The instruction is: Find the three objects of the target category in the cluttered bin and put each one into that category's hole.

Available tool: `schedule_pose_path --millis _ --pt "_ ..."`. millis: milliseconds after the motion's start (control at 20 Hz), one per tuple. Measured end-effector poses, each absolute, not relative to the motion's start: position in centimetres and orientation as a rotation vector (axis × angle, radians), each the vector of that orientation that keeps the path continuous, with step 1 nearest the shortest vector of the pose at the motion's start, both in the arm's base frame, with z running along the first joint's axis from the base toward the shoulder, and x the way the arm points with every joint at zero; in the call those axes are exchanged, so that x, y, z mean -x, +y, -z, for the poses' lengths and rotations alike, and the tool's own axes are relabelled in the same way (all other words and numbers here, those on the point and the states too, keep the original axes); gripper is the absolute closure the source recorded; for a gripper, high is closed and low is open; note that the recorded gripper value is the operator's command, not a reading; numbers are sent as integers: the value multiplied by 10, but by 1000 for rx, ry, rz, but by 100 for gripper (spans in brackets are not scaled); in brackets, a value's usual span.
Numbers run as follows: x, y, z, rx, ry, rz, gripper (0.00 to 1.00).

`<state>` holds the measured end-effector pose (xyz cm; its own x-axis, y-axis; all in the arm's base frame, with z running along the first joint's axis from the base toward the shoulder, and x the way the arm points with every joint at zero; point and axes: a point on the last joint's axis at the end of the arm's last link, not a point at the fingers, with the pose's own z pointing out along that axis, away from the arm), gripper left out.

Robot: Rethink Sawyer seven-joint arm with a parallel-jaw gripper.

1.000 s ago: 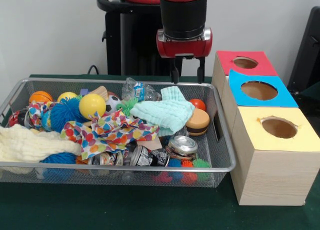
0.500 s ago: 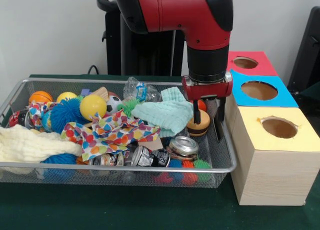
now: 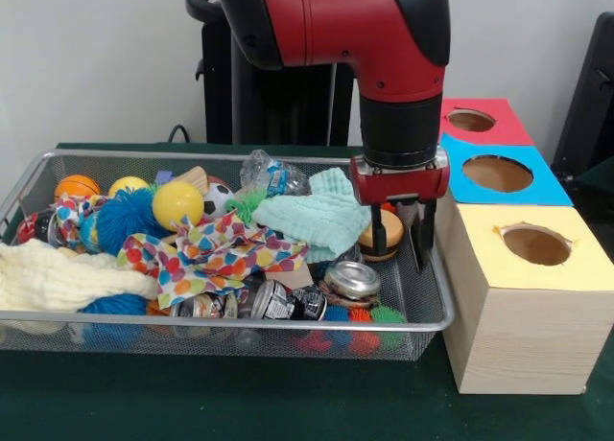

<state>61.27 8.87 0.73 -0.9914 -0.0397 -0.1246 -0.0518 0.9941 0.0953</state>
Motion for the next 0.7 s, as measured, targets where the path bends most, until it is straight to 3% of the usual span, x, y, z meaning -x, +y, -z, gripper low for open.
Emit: schedule_pose_path --millis 400,700 --pt "-620 86 -7 62 3003 -145 0" --pt "-609 78 13 32 3041 -164 0"
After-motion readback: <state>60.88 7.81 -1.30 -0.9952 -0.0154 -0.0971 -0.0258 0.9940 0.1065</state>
